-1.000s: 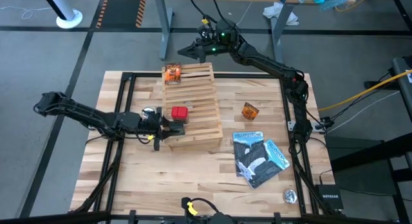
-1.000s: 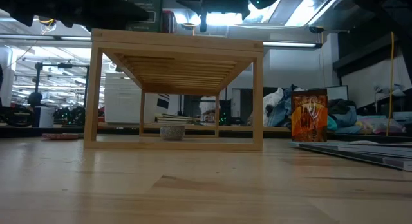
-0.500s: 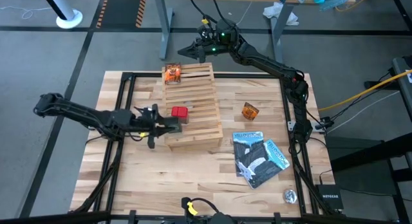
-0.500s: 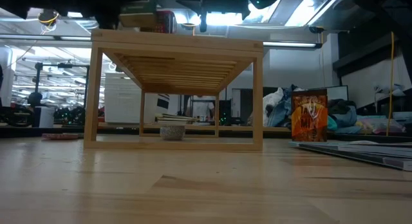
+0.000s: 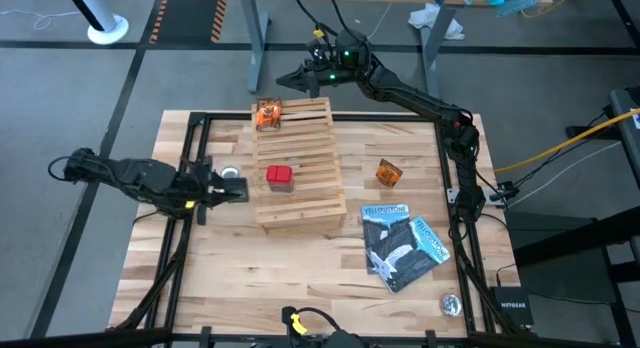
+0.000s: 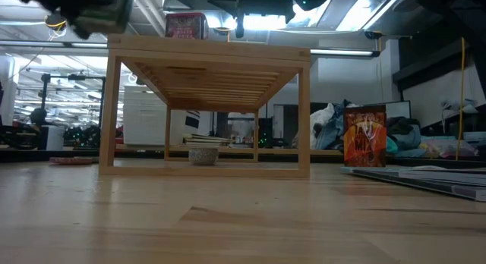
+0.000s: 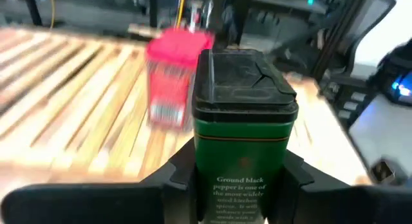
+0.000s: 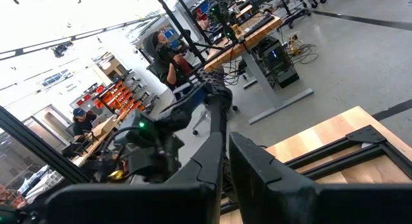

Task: Shelf spices
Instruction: Remove the black seasoning can from the shelf

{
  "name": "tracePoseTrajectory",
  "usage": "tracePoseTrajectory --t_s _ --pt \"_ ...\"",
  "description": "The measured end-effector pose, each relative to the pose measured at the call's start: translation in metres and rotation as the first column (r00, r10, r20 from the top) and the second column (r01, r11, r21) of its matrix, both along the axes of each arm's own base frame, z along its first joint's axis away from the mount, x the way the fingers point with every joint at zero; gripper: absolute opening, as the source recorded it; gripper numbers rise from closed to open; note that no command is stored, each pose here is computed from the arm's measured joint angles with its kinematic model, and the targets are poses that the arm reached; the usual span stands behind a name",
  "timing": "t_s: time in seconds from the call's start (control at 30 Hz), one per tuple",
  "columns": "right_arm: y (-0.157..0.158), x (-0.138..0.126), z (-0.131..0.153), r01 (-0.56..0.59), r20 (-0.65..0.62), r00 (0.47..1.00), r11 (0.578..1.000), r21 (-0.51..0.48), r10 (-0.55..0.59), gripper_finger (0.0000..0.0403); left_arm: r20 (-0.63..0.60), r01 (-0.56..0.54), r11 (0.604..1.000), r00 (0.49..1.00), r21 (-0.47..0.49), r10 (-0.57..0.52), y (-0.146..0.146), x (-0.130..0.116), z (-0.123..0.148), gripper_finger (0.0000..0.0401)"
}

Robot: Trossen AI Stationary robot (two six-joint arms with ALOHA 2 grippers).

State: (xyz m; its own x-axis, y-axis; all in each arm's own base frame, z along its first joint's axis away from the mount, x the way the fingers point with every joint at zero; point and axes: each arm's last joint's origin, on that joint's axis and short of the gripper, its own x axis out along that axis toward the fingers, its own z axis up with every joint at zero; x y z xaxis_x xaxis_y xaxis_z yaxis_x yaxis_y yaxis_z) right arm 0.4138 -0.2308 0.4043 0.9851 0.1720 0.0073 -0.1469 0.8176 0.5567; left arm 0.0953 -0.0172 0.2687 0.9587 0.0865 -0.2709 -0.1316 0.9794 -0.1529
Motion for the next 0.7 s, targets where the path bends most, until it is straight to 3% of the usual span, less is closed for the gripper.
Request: tracePoseTrajectory --t_s 0.23,0.6,0.7 --pt "0.0 0.0 0.0 0.0 0.0 1.0 1.0 0.0 0.0 0.0033 -0.163 -0.044 0.99 0.986 -0.136 0.021 0.003 -0.02 -0.024 0.0099" --pt "0.0 0.0 0.0 -0.002 0.0 1.0 1.0 0.001 0.002 0.0033 -0.29 -0.054 0.969 0.957 -0.241 -0.019 -0.007 -0.015 -0.069 0.0099" --pt "0.002 -0.001 0.0 -0.091 0.001 0.996 0.996 0.006 0.091 0.0033 -0.291 -0.05 0.964 0.956 -0.26 -0.029 -0.01 -0.012 -0.083 0.0099"
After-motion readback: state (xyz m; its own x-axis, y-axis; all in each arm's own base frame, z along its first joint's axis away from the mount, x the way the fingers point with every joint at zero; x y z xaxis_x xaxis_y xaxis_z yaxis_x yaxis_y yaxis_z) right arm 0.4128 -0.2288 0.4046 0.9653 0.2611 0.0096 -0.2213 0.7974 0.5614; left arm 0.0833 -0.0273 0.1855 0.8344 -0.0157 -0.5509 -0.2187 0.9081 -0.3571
